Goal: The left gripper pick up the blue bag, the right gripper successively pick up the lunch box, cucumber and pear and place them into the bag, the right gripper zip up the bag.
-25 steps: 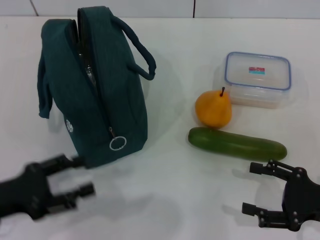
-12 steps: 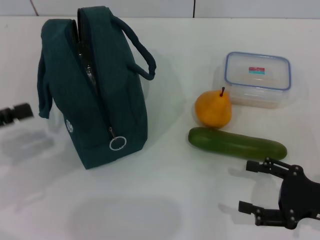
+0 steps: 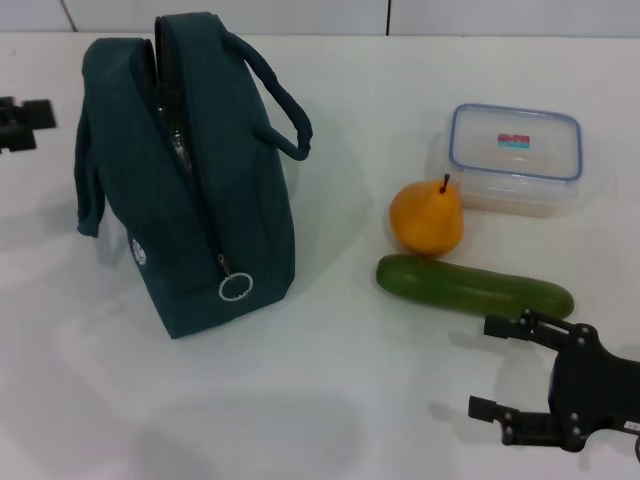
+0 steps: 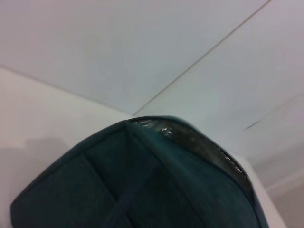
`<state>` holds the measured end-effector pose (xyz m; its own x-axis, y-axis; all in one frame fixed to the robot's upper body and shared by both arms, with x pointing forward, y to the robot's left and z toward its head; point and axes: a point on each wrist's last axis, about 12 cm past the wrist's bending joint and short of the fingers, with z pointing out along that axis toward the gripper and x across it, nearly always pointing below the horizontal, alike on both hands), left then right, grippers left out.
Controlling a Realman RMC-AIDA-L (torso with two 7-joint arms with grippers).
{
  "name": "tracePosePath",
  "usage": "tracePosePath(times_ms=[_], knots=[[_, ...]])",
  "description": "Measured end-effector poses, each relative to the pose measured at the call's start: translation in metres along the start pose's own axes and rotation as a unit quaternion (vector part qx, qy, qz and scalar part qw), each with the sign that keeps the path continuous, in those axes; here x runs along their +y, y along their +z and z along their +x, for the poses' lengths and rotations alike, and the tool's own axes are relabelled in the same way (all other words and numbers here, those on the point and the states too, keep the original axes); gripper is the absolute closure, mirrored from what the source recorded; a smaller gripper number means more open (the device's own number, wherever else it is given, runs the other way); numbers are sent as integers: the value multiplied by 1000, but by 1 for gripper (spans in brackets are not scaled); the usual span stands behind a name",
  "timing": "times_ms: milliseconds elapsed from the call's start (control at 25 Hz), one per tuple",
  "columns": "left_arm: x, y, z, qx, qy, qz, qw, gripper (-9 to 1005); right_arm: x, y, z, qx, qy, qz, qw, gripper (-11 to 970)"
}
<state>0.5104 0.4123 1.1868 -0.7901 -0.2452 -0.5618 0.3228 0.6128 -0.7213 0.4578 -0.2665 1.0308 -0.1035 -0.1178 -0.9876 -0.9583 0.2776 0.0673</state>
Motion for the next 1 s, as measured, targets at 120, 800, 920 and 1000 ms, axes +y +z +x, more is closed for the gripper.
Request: tracePosePath(times_ms=[120, 800, 920, 1000], knots=[[-10, 12, -16, 22, -2, -26, 999, 206, 0, 0, 0, 0, -1, 0, 1000, 89], [-34, 64, -44, 90, -1, -62, 994, 215, 2, -1, 1, -1, 1, 0, 1000, 89], [-35, 70, -44, 93, 0, -64, 994, 219, 2, -1, 1, -1, 1, 0, 1000, 90], [-36, 74, -45, 94, 2, -64, 994, 222, 2, -1, 1, 0, 1, 0, 1000, 90]])
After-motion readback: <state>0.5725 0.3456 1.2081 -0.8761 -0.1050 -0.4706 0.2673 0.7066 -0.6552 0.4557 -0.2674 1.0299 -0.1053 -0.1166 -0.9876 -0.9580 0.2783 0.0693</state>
